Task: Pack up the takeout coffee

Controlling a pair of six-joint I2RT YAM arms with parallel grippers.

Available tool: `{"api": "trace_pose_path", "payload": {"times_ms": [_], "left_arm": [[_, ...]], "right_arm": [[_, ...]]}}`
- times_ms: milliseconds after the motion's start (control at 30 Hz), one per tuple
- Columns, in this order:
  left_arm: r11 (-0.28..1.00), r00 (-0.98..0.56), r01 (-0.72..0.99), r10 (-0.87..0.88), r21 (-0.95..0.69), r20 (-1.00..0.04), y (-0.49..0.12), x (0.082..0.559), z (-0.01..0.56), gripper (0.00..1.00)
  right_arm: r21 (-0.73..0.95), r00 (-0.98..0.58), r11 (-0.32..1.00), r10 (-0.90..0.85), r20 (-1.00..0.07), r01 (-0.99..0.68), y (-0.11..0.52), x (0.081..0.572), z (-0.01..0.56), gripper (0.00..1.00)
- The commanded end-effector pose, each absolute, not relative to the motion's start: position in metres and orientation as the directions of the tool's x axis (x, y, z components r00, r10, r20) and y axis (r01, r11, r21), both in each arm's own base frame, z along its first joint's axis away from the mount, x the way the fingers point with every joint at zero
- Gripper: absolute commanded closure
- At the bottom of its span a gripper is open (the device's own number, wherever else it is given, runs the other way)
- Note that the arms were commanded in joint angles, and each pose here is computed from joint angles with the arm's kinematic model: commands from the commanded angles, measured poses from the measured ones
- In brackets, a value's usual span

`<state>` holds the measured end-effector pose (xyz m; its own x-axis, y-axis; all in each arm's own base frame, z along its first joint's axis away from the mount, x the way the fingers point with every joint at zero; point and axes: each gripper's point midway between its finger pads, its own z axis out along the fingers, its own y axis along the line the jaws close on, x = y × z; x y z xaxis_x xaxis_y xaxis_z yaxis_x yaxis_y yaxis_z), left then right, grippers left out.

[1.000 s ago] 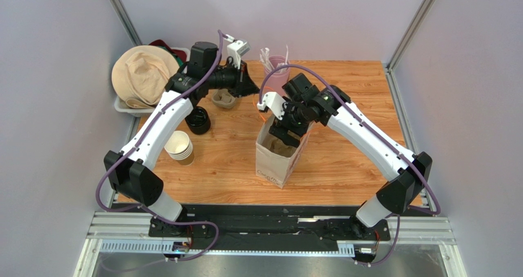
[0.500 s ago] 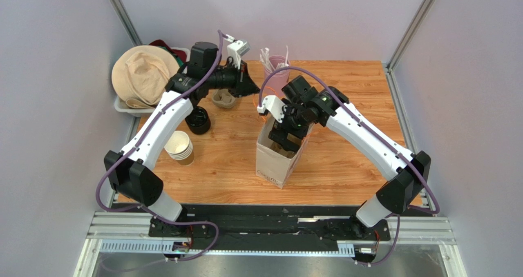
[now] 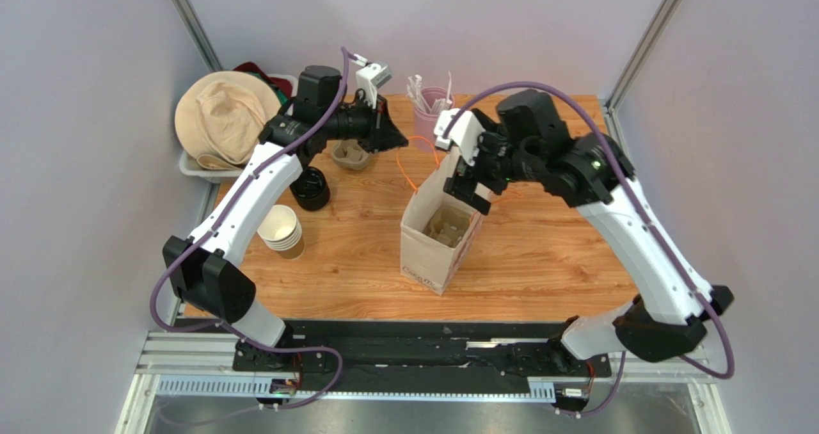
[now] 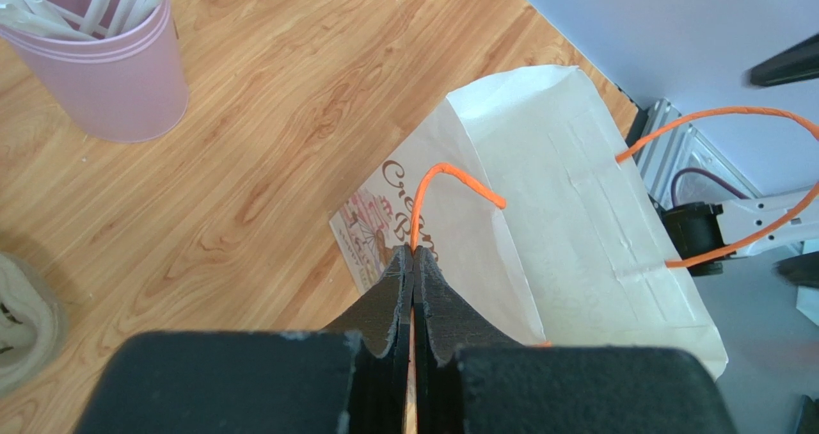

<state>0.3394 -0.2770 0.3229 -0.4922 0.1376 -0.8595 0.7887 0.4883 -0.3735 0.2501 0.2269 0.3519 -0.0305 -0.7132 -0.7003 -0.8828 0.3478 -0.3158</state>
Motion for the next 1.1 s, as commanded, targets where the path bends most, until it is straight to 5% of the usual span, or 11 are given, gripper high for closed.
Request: {"api": "trace_pose_path", "payload": {"times_ms": [0,567,667,1067], "left_arm": [[0.455,-0.425,0.827,0.12,-0.331,-0.897,-0.277,0.331,0.35,0.98],[0.456,-0.427,0.826,0.123,-0.331,-0.896,-0.28,0.332,0.351,0.98],[0.453,-0.426,0.828,0.126,-0.33,-0.896,-0.281,0.331,0.35,0.99],[0.402,-0.392,0.859,0.114,-0.318,-0.913,-0.287,0.329,0.378,1.0]], "right_arm": [[-0.427,0.076,0.328,-0.712,-0.698,-0.843,0.195,0.228,0.377,0.01],[-0.549,0.142,0.289,-0.778,-0.612,-0.784,0.166,0.228,0.351,0.02],[-0.567,0.137,0.289,-0.795,-0.591,-0.771,0.168,0.241,0.34,0.12],[-0.612,0.143,0.321,-0.797,-0.587,-0.723,0.163,0.25,0.355,0.79]]}}
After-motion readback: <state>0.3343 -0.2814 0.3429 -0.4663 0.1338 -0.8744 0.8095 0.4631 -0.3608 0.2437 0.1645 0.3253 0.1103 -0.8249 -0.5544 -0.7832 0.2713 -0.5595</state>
